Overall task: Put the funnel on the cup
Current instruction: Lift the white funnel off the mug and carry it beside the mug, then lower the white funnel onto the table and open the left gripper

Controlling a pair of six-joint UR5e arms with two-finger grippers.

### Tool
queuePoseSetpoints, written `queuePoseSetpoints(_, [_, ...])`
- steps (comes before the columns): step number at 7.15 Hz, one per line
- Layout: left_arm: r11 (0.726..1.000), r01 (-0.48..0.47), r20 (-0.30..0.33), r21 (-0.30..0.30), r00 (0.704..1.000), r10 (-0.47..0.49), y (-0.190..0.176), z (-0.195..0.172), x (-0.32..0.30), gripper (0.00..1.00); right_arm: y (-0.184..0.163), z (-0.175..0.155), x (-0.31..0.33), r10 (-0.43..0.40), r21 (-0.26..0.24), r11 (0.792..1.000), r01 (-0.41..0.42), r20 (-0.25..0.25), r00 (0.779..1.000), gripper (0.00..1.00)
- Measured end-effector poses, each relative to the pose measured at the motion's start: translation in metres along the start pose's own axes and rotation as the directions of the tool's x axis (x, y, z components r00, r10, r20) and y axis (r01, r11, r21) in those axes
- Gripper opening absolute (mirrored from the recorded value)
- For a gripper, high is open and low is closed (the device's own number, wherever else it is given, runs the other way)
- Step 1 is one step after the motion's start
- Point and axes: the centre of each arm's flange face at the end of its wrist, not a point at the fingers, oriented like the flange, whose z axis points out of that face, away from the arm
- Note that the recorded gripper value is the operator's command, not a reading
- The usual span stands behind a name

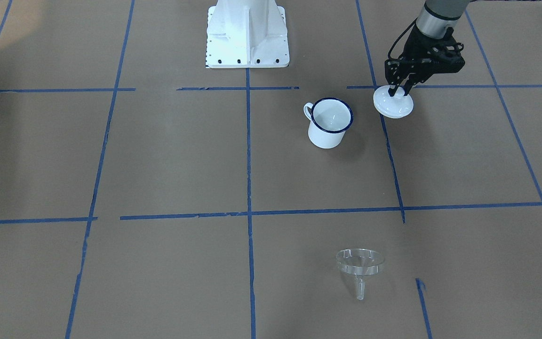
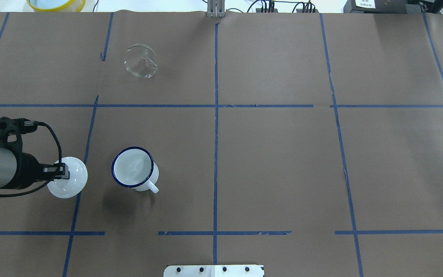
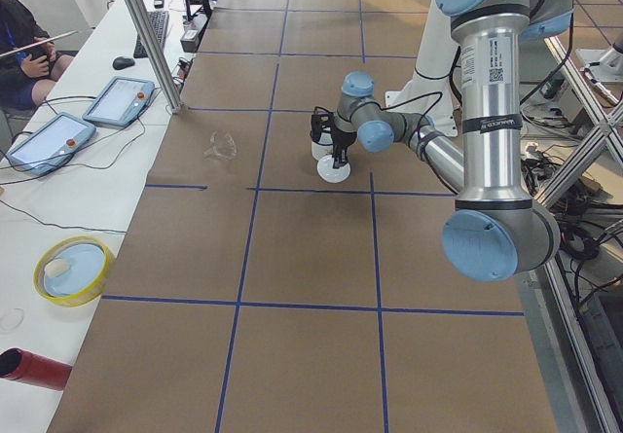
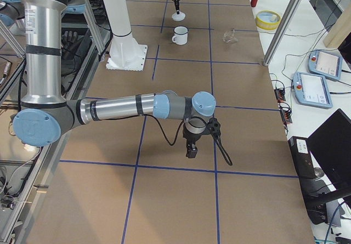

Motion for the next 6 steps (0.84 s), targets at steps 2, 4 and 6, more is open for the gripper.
queuePoseSetpoints(2, [0.999, 0.007, 0.009, -0.037, 1.0, -0.007, 0.028, 0.033, 0.006, 0.0, 0.0, 0.0, 0.0, 0.0, 0.0, 1.0, 0.0, 0.0, 1.0, 1.0])
queuePoseSetpoints(4, [0.998, 0.008, 0.013, -0.057, 1.0, -0.007, 0.038, 0.049, 0.016, 0.0, 0.0, 0.0, 0.0, 0.0, 0.0, 1.0, 0.0, 0.0, 1.0, 1.0])
queuePoseSetpoints(6, [0.998, 0.006, 0.015, -0.063, 1.0, -0.005, 0.039, 0.057, 0.022, 0.05, 0.0, 0.0, 0.0, 0.0, 0.0, 1.0, 0.0, 0.0, 1.0, 1.0])
